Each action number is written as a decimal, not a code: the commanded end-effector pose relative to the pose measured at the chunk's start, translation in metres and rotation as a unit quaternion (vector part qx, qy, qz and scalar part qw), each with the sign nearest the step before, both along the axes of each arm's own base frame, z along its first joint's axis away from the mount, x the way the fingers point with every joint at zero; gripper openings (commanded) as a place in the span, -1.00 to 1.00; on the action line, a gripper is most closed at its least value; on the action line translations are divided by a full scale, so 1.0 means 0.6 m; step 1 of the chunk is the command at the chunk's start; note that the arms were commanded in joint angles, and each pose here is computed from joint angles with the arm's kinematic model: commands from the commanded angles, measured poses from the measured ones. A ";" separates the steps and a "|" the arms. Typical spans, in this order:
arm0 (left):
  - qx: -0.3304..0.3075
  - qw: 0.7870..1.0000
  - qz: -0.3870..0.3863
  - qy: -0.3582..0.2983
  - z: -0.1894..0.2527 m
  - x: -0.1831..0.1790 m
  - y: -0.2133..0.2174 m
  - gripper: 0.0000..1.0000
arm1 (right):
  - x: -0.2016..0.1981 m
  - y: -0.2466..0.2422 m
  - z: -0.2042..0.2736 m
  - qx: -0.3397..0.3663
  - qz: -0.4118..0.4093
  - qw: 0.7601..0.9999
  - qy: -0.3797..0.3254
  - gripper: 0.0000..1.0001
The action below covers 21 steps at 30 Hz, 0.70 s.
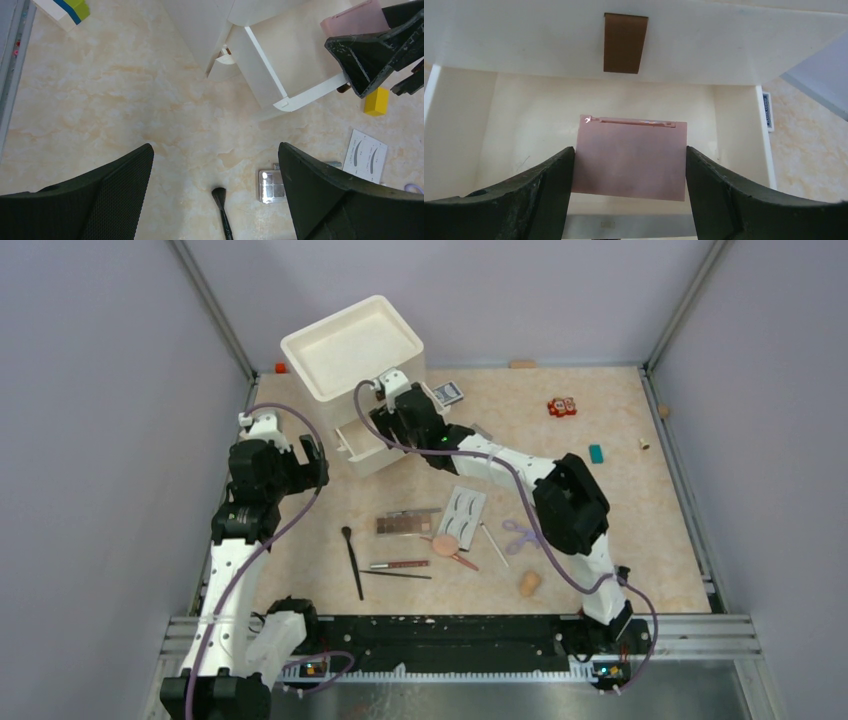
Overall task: Organize the makeup
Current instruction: Place the makeup in the drawer, then pick up the makeup from the center of the board.
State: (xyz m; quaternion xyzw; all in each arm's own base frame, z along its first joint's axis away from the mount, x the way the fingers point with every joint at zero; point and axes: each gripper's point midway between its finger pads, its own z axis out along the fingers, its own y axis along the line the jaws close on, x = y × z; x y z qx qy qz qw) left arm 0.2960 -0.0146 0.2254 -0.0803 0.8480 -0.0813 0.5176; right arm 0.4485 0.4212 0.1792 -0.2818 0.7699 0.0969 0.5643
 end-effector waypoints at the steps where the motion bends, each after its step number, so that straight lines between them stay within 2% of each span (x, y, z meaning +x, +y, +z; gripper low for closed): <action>1: 0.004 1.000 0.001 -0.030 0.026 0.009 0.003 0.98 | 0.016 0.016 0.080 0.048 0.006 0.998 -0.026 0.57; 6: 0.006 0.999 0.004 -0.033 0.029 0.007 0.005 0.98 | 0.007 0.004 0.100 0.054 0.004 0.998 -0.034 0.72; 11: 0.006 0.999 0.004 -0.033 0.028 0.007 0.005 0.98 | -0.017 -0.018 0.155 0.072 0.008 0.996 -0.049 0.74; 15: 0.007 0.999 0.004 -0.034 0.029 0.007 0.005 0.98 | -0.087 -0.053 0.185 0.093 0.050 0.993 -0.059 0.72; 21: 0.004 1.000 0.000 -0.031 0.026 0.010 0.003 0.98 | -0.223 -0.105 0.149 0.085 0.167 0.981 -0.048 0.69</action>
